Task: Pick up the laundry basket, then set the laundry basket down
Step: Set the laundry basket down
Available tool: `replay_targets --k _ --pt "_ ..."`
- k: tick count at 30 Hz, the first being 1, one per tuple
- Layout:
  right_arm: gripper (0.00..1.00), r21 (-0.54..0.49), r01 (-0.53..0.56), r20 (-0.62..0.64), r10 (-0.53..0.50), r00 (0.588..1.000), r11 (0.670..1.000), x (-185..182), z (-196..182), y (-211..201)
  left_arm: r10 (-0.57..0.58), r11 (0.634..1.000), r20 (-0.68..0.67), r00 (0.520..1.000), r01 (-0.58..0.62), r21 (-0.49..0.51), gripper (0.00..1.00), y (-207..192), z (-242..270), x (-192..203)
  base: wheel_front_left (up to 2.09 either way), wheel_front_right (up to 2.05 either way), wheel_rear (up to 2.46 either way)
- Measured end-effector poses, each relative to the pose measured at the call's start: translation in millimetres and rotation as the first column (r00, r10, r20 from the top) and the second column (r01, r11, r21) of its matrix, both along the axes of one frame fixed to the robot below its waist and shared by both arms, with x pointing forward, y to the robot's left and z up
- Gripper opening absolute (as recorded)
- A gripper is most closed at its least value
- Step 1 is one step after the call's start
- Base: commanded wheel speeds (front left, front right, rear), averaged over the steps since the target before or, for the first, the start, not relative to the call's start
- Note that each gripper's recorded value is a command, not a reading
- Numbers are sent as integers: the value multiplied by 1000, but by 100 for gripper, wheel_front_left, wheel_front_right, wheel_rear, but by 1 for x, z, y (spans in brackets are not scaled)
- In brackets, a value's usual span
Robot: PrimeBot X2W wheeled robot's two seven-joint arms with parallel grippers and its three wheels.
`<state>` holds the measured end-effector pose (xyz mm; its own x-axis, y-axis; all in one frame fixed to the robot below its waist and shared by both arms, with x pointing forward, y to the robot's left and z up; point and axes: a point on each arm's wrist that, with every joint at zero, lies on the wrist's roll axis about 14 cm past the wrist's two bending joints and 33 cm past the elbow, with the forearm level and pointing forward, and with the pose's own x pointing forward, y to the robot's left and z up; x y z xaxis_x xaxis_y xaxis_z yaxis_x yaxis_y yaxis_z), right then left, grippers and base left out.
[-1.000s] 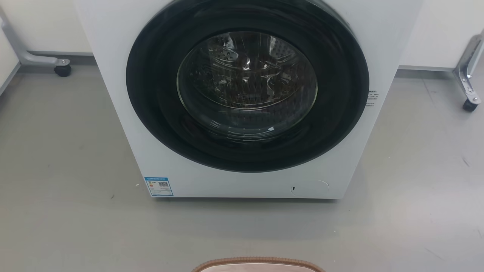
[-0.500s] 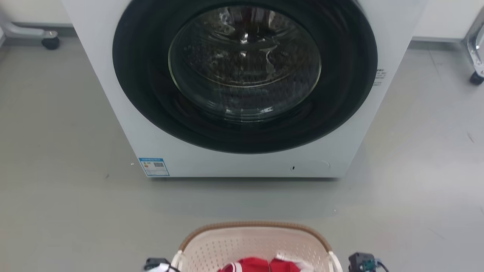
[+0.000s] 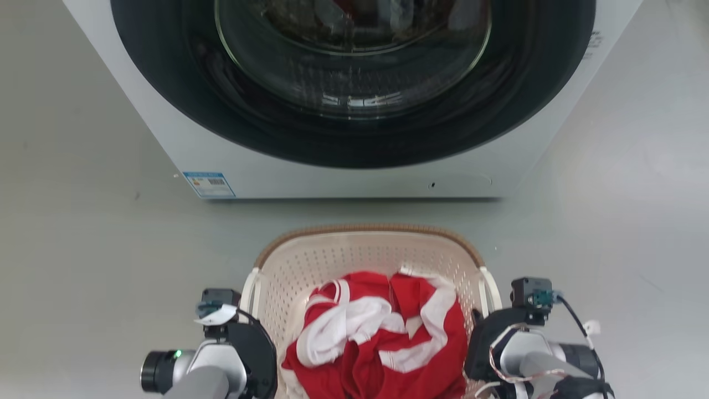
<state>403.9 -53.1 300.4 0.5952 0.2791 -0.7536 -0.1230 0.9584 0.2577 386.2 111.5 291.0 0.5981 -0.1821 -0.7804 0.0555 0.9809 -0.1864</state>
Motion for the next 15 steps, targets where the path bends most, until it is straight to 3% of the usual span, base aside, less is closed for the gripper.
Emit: replay_targets --k 15 --pt "0 -32 -5 26 6 1000 999 66 -34 -3 -4 1000 12 1000 4 2 0 -2 -29 65 0 0 0"
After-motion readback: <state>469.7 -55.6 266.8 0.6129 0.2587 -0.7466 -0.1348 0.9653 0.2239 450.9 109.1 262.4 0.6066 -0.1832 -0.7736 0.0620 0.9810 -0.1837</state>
